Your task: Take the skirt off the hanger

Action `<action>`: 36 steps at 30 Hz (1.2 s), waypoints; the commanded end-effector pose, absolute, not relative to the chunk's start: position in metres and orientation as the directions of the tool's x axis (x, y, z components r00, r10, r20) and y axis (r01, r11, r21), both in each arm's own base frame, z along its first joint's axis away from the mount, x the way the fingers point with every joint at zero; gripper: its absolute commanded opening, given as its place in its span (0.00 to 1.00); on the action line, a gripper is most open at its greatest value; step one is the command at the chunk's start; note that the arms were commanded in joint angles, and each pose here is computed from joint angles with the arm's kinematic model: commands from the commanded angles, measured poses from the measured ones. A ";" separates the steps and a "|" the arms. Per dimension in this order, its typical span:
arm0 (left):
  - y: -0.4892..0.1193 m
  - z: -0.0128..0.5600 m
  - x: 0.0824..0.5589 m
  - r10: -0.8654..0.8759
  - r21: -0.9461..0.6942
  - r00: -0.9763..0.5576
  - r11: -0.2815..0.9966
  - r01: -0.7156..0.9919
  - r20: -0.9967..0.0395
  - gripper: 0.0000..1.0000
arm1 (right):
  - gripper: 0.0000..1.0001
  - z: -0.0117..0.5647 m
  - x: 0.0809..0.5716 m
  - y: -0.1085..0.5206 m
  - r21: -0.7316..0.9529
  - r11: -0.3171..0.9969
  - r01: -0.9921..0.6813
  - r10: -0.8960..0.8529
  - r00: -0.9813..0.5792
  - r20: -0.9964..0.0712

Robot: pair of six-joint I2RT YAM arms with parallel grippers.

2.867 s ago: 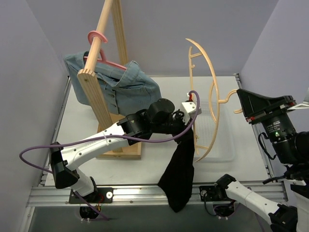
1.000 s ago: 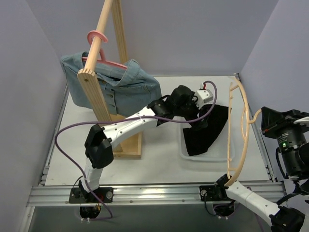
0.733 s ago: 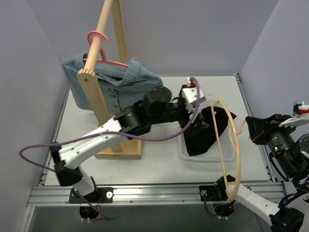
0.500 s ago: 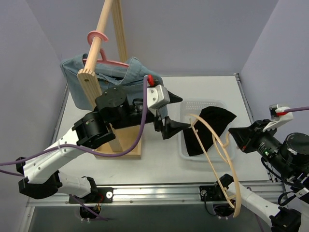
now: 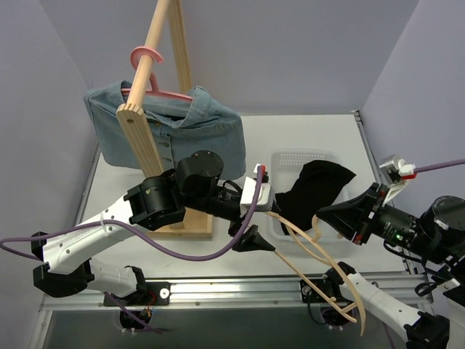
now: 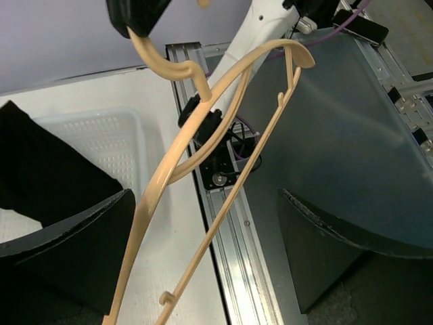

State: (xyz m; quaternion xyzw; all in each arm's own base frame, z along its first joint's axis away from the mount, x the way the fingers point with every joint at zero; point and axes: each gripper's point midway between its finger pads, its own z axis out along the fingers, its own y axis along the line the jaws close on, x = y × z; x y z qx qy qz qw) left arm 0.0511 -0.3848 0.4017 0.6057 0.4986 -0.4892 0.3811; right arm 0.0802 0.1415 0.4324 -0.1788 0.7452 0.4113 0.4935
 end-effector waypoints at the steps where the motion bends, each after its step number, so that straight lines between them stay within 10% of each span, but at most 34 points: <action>1: -0.372 0.405 0.039 0.222 -0.022 0.036 -0.256 0.966 -0.974 0.94 | 0.00 0.454 0.087 0.171 0.428 0.477 -0.768 0.121 -0.424 -0.897; 9: -0.366 0.377 0.036 0.322 -0.073 0.013 -0.253 0.965 -0.946 0.96 | 0.00 0.468 0.090 0.183 0.403 0.423 -0.812 0.103 -0.399 -0.911; 15: -0.364 0.350 0.037 0.422 -0.139 -0.030 -0.230 0.963 -0.906 0.31 | 0.00 0.474 0.092 0.185 0.394 0.412 -0.822 0.105 -0.387 -0.916; 16: -0.363 0.349 0.038 0.435 -0.157 -0.050 -0.213 0.964 -0.899 0.03 | 0.00 0.473 0.093 0.186 0.396 0.413 -0.820 0.105 -0.389 -0.915; 18: -0.364 0.349 0.051 0.437 -0.141 -0.073 -0.127 0.982 -0.896 0.02 | 0.00 0.471 0.096 0.185 0.402 0.429 -0.809 0.110 -0.395 -0.912; 22: -0.356 0.366 0.061 0.395 -0.121 -0.099 -0.033 0.992 -0.913 0.02 | 0.73 0.465 0.104 0.177 0.408 0.496 -0.767 0.126 -0.401 -0.907; 24: -0.348 0.378 0.061 0.371 -0.122 -0.108 -0.017 0.992 -0.923 0.02 | 0.89 0.460 0.112 0.164 0.401 0.577 -0.712 0.145 -0.394 -0.908; 36: -0.298 0.409 0.052 0.347 -0.111 -0.109 0.016 0.994 -0.931 0.02 | 1.00 0.416 0.063 0.132 0.412 0.599 -0.687 0.095 -0.450 -0.888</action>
